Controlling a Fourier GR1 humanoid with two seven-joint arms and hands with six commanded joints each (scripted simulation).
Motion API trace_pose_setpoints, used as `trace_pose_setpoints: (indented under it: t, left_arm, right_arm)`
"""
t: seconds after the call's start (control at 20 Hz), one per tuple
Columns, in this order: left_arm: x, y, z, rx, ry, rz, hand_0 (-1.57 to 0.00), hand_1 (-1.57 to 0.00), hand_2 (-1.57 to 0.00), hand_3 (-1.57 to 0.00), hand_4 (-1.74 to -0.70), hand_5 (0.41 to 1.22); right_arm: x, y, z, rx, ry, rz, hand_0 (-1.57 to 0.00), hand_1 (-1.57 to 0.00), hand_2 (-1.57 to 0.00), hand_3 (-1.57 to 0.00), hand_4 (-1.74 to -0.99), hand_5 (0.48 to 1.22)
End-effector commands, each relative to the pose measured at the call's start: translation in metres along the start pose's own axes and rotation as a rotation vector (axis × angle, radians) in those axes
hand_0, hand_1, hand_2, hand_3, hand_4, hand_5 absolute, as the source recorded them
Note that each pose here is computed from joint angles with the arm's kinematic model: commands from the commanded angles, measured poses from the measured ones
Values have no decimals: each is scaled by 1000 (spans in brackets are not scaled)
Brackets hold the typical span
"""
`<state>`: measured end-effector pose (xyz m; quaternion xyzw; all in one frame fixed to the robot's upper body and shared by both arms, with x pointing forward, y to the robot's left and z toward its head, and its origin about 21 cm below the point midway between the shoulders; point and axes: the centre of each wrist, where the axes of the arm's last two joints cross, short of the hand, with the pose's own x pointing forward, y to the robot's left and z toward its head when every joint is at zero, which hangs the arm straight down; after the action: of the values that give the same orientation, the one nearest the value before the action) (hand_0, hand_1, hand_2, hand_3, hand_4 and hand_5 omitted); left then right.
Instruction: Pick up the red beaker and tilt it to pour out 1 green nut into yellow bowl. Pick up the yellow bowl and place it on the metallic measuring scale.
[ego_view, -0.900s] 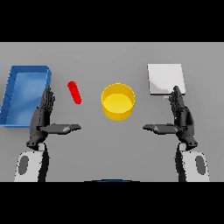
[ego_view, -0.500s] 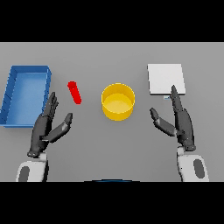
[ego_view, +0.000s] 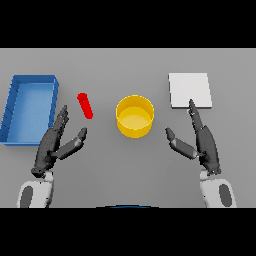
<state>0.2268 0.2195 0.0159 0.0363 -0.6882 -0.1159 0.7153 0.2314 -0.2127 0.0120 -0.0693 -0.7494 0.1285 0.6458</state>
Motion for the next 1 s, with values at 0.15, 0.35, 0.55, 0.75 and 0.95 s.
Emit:
trace_pose_setpoints:
  t: [0.15,0.35,0.55,0.75,0.95]
  left_arm:
    - [-12,5,-33,-9,24,9,1,1,1,1,-1178,650]
    - [-20,-2,-63,-26,37,-13,1,1,1,1,-1178,637]
    - [-21,-1,-84,-42,5,-21,1,1,1,1,-1197,646]
    - [-19,-11,-101,-48,9,-70,1,1,1,1,-1197,661]
    - [-17,-14,-115,-36,19,-70,1,1,1,1,-1203,671]
  right_arm:
    - [0,-3,1,-3,-17,-28,1,1,1,1,-1215,628]
    - [-2,-3,3,4,3,-37,1,1,1,1,-1229,626]
    - [-1,-6,1,0,-5,-26,1,1,1,1,-1218,626]
    - [-3,-4,4,1,-2,-38,1,1,1,1,-1226,631]
    - [-1,-11,4,-7,0,-41,1,1,1,1,-1238,638]
